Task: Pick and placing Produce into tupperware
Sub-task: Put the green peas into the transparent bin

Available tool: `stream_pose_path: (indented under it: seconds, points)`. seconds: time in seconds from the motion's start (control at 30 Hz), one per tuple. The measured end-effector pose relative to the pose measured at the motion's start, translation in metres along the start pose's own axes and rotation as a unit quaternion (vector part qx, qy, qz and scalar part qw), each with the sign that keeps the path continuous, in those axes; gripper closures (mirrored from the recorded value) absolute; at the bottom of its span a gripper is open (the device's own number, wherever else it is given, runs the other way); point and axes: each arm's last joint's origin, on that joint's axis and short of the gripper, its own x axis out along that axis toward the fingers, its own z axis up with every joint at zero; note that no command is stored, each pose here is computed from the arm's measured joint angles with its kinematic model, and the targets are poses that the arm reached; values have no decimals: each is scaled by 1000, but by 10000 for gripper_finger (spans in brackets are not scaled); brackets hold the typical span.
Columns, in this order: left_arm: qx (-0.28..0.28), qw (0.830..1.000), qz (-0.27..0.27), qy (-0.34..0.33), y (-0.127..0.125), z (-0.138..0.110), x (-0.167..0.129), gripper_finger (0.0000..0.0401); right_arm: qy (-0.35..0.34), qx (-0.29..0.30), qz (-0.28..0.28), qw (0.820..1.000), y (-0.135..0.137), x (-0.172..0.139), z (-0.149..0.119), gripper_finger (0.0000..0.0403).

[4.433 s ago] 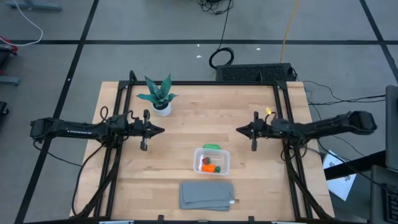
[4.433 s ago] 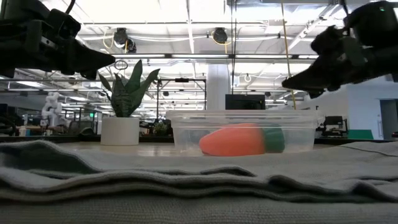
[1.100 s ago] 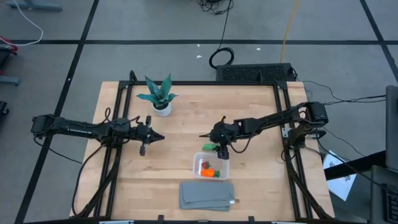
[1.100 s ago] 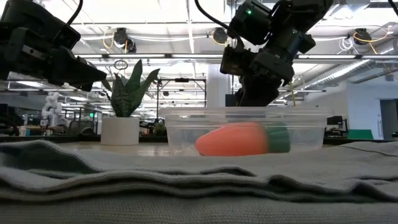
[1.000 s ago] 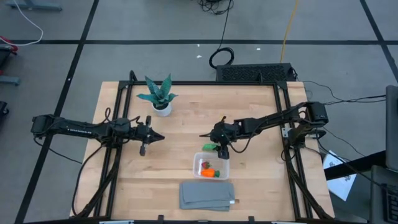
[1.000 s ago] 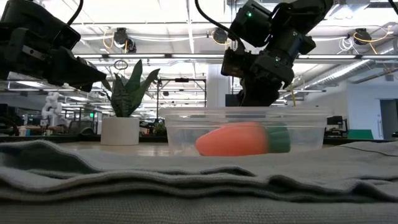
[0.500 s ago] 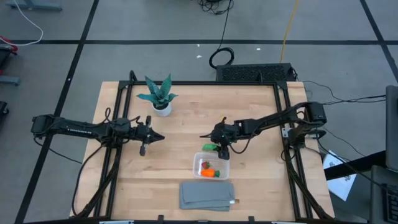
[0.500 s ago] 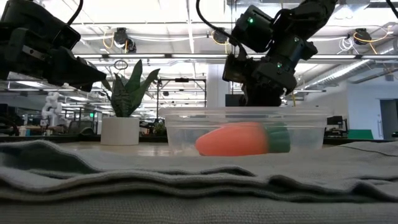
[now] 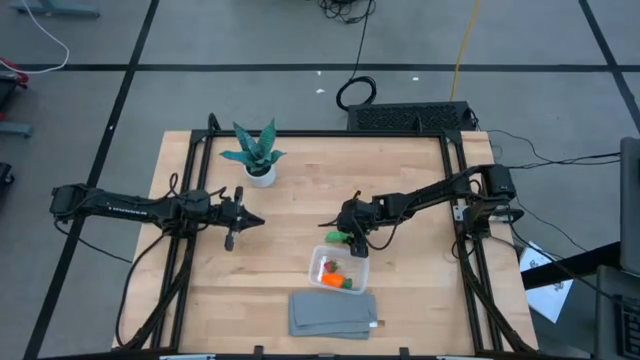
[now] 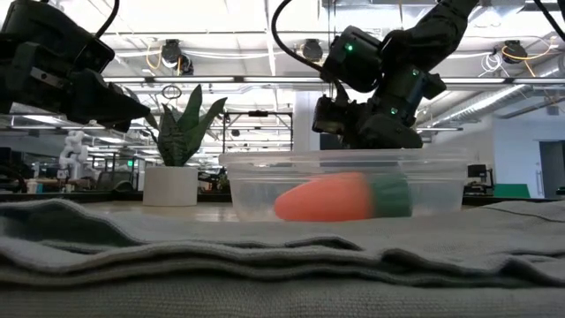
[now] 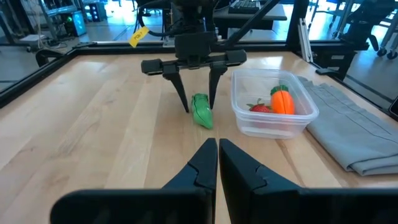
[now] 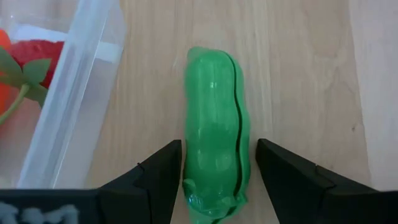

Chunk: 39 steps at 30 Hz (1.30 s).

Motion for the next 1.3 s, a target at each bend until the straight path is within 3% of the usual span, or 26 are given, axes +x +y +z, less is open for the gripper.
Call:
stream_pose_path:
  seconds: [0.37, 0.8, 1.1, 1.3]
  points:
    - [0, 1000, 0, 0, 0, 0, 0, 380, -14, -15, 1, 1000, 0, 0, 3, 285]
    - [-1, 1000, 0, 0, 0, 0, 0, 380, -16, -11, 1, 1000, 0, -2, 3, 274]
    - [-1, 1000, 0, 1, 0, 0, 0, 380, -64, 5, -9, 998, -6, -47, 17, 274]
    - [-1, 1000, 0, 2, 0, 0, 0, 380, -123, 22, 13, 992, 5, -84, 26, 273]
